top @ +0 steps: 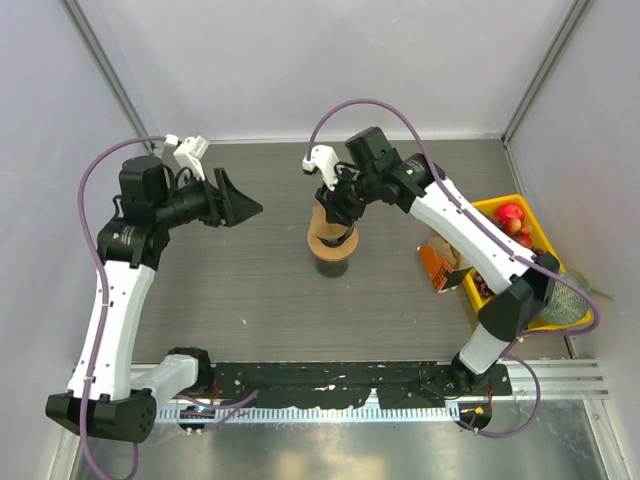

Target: Place the coffee filter in the dripper

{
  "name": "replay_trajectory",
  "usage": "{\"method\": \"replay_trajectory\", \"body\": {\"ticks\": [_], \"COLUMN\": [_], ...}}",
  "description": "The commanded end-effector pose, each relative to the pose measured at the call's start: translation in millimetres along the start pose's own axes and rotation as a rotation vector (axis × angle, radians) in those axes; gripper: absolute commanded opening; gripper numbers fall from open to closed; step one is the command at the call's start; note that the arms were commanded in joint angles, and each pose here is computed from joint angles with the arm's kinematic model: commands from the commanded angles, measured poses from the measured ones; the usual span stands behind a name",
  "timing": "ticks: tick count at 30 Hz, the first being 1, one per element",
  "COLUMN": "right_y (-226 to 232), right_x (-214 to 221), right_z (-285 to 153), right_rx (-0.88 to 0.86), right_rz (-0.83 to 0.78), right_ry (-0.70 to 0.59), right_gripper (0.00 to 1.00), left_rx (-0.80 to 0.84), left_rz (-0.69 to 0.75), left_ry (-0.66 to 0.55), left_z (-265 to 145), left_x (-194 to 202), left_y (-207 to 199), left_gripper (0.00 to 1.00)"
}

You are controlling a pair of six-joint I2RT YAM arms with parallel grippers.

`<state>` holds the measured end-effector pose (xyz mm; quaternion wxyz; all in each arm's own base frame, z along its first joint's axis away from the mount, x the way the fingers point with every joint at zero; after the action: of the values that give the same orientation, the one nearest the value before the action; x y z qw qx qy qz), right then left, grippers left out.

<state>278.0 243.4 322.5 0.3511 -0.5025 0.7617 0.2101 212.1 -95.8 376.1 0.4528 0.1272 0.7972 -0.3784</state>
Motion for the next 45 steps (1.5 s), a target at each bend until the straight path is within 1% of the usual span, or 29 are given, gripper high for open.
{"method": "replay_trajectory", "body": {"ticks": [1, 10, 17, 24, 33, 39, 45], "right_y": [-8, -10, -13, -13, -14, -14, -13], "right_x": [-2, 22, 32, 46, 58, 44, 30], "right_z": [8, 46, 61, 75, 82, 74, 60], "right_rx": [0.043, -0.003, -0.008, -0.016, -0.019, -0.018, -0.013], "right_rz": [-0.046, -0.044, -0.048, -0.050, -0.055, -0.053, -0.062], "right_ry": [0.022, 0.120, 0.153, 0.203, 0.247, 0.219, 0.189], "right_gripper": [0.42, 0.41, 0.37, 0.36, 0.36, 0.36, 0.40], "left_rx": [0.011, -0.006, -0.007, -0.013, -0.015, -0.009, 0.005], "left_rz": [0.002, -0.027, -0.026, -0.038, -0.048, -0.046, -0.052], "left_ry": [-0.042, -0.024, -0.030, -0.024, -0.015, -0.007, -0.012], "left_z": [-6, -5, -6, -4, -3, -2, 1], "left_x": [-4, 6, 4, 4, 7, 7, 5], "left_y": [-4, 2, 2, 6, 8, 9, 10], "left_gripper": [0.64, 0.63, 0.63, 0.63, 0.63, 0.63, 0.64]}}
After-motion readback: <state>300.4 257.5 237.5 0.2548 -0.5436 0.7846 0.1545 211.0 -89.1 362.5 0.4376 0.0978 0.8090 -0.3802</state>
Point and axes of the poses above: each gripper's point midway between its finger pads, its own z axis out along the fingers, its own y axis along the line the jaws close on, x = y × z, the point moved 8 cm from there along -z, back along the fingers, and after that the axes turned 3 degrees about z, right-handed, at the moved point
